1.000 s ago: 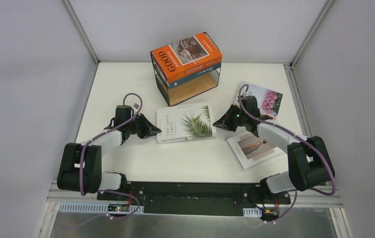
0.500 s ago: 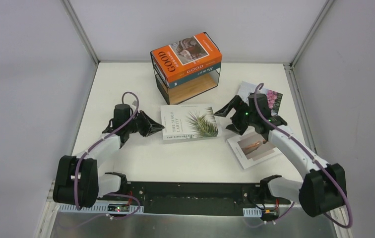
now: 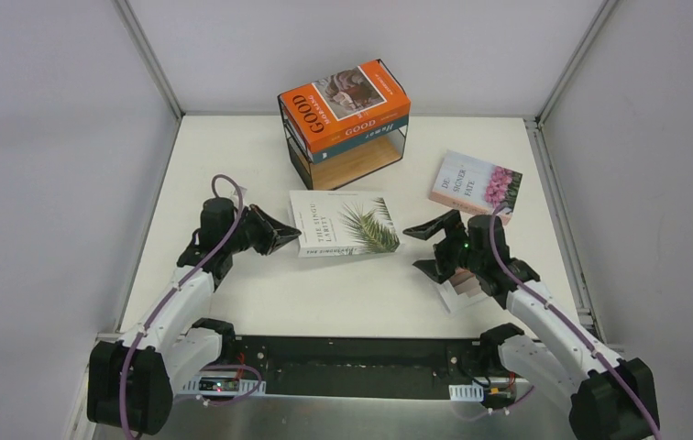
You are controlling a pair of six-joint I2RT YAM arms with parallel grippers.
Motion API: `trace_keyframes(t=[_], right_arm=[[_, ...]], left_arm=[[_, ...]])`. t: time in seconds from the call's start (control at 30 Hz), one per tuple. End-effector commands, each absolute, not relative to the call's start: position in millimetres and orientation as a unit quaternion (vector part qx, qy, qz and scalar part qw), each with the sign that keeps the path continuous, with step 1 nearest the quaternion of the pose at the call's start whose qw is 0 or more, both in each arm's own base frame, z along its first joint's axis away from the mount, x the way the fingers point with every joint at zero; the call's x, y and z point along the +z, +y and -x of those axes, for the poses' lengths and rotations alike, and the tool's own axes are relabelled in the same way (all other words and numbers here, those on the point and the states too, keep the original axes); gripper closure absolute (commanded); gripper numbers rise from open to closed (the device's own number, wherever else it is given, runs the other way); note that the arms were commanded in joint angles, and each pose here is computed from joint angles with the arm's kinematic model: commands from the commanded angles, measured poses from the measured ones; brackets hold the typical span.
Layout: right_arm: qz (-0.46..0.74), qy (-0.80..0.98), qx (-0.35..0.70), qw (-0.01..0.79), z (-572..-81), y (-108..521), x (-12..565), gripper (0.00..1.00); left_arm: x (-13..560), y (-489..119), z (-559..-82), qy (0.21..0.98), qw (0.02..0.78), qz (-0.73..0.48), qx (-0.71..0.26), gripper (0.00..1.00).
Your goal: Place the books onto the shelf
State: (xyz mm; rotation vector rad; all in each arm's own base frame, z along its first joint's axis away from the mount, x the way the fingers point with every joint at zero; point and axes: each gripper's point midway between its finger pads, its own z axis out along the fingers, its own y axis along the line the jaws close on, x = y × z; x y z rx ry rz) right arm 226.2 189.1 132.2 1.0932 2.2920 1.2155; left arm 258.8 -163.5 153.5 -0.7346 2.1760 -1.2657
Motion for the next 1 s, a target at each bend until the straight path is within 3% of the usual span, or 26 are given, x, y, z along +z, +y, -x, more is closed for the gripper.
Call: trace_keyframes(t=[0.0, 0.97], right_arm=[[-0.393, 0.766, 0.467, 0.2, -233.1, 199.1, 151.9, 0.0], [-0.431, 0.683, 0.562, 0.181, -252.1, 316.6, 131.1, 0.0]], left_arm=[[157.9, -168.6, -258.8, 0.801, 0.25, 0.274, -0.47, 1.0], [227.4, -216.1, -241.5, 0.781, 0.273, 0.204, -0.523, 1.0]])
